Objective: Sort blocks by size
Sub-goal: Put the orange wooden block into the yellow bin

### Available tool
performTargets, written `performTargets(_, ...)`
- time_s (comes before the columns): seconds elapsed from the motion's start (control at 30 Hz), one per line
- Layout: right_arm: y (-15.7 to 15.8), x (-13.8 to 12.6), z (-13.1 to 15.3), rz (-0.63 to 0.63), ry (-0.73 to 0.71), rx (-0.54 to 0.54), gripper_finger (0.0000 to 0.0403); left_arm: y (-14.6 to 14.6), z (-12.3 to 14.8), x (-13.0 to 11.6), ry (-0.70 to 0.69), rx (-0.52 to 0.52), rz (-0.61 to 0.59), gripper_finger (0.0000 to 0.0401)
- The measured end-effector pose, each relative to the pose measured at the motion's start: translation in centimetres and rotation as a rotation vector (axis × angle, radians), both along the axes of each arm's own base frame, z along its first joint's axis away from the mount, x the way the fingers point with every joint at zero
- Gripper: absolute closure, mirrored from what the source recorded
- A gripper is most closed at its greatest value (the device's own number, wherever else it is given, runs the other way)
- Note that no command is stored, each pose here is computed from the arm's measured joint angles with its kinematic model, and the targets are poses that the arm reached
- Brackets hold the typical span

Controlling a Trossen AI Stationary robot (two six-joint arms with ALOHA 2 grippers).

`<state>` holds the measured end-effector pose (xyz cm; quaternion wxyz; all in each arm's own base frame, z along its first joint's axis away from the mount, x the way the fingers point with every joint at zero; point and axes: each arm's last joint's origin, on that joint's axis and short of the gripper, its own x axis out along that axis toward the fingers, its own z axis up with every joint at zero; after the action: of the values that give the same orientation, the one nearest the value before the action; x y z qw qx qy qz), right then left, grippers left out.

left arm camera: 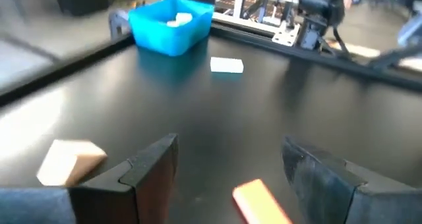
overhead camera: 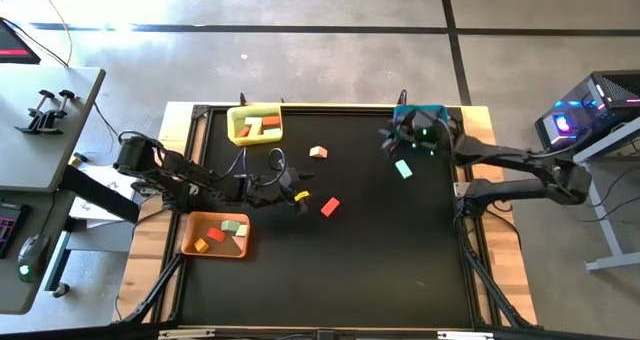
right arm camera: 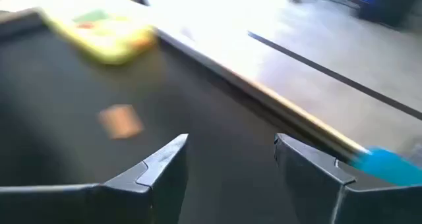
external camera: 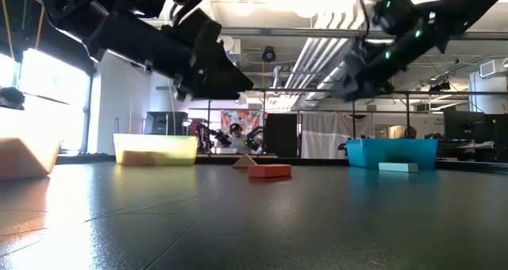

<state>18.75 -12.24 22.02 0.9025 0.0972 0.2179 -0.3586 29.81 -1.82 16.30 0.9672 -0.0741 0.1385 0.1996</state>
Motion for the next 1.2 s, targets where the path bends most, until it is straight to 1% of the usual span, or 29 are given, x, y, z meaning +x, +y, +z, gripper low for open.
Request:
performTargets(0.1, 2.9, 1.4, 0.6, 0.130, -0.043, -0.005, 0.0187, 0.0, -0.8, 0.2, -0.024, -0.133, 0.045, 0.0146)
performTargets(0.17, 5.0, 2.2, 0.8, 0.195, -0.057, -0.011, 0.0187, 0.2, -1.7, 0.3, -0.007, -0.184, 0.039, 0.0146)
performTargets(0.2, 6.0, 2.5, 0.8, 0.221, -0.057, -0.017, 0.0187, 0.3, -2.1, 0.4, 0.009, -0.189, 0.023, 0.0146)
performTargets(0.27, 8.1, 3.0, 0.7, 0.272, -0.048, -0.034, 0.0187, 0.2, -2.8, 0.5, 0.058, -0.147, -0.019, 0.0146)
performTargets(0.4, 11.6, 3.3, 0.7, 0.319, -0.046, -0.065, 0.0187, -1.6, -3.1, 0.6, 0.128, 0.009, -0.135, 0.0146)
performTargets(0.53, 14.1, 3.1, 0.8, 0.299, -0.060, -0.111, 0.0187, -3.8, -3.0, 1.1, 0.168, 0.175, -0.238, 0.0146)
performTargets(0.57, 14.5, 3.0, 0.8, 0.288, -0.064, -0.123, 0.0187, -4.2, -3.1, 1.3, 0.178, 0.198, -0.257, 0.0146)
performTargets(0.63, 15.2, 2.9, 0.9, 0.260, -0.072, -0.145, 0.0187, -4.7, -3.4, 1.9, 0.183, 0.206, -0.272, 0.0142)
performTargets(0.8, 16.1, 2.6, 0.9, 0.240, -0.089, -0.153, 0.0187, -4.2, -5.2, 3.9, 0.227, 0.133, -0.232, 0.0112)
performTargets(0.97, 16.6, 2.5, 0.9, 0.255, -0.099, -0.134, 0.0187, -2.5, -7.0, 5.9, 0.262, 0.005, -0.113, 0.0083)
performTargets(1.07, 16.8, 2.4, 0.8, 0.257, -0.093, -0.139, 0.0187, -1.8, -7.9, 6.6, 0.320, -0.044, -0.062, 0.0080)
performTargets(1.2, 17.0, 2.5, 0.5, 0.239, -0.093, -0.135, 0.0187, -1.5, -7.9, 7.1, 0.397, -0.076, -0.018, 0.0080)
